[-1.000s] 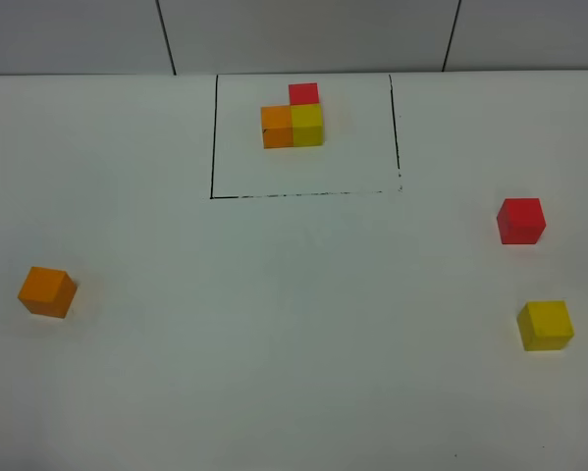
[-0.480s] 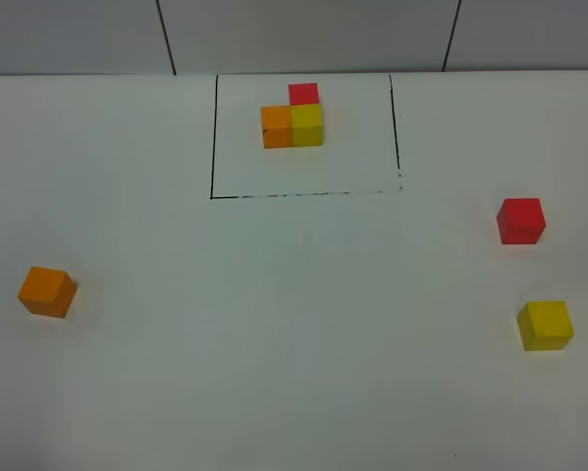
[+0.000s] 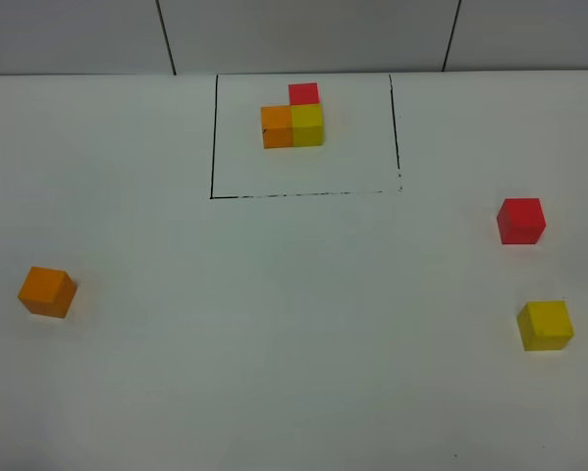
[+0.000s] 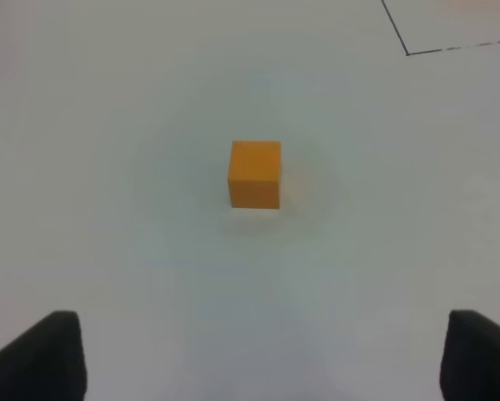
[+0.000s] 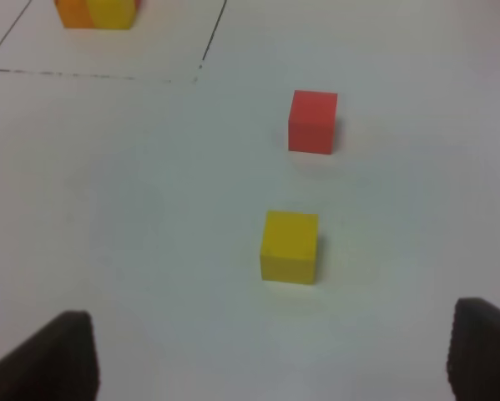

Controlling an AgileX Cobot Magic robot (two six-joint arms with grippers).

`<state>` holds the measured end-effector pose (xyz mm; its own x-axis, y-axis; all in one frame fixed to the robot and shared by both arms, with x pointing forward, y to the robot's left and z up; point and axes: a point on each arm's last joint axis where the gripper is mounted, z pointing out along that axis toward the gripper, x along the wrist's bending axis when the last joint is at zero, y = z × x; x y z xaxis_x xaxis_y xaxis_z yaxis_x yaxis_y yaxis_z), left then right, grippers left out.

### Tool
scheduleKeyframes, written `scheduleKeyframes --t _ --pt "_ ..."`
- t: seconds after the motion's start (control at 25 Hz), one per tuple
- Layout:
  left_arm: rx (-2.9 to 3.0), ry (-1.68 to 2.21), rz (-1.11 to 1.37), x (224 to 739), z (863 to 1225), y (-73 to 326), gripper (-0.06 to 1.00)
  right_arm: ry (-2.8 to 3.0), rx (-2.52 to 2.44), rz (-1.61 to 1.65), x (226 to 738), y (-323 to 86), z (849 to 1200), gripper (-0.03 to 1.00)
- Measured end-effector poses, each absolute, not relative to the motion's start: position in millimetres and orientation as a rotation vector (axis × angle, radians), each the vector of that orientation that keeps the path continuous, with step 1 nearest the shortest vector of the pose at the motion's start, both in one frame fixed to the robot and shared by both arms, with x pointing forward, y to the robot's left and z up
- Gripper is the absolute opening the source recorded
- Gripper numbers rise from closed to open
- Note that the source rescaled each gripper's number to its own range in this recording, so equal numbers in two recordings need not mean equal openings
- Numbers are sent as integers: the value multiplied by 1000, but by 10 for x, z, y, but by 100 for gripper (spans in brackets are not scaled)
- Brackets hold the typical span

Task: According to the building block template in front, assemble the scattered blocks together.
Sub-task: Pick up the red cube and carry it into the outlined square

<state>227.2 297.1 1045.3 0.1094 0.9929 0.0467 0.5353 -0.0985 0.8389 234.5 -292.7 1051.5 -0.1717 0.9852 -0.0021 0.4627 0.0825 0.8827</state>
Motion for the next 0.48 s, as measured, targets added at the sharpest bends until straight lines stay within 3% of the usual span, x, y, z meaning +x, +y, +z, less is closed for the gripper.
scheduleKeyframes --t 0.48 --pt "1720 1502 869 2272 10453 2971 95 1716 1441 1027 2344 -2927 10514 70"
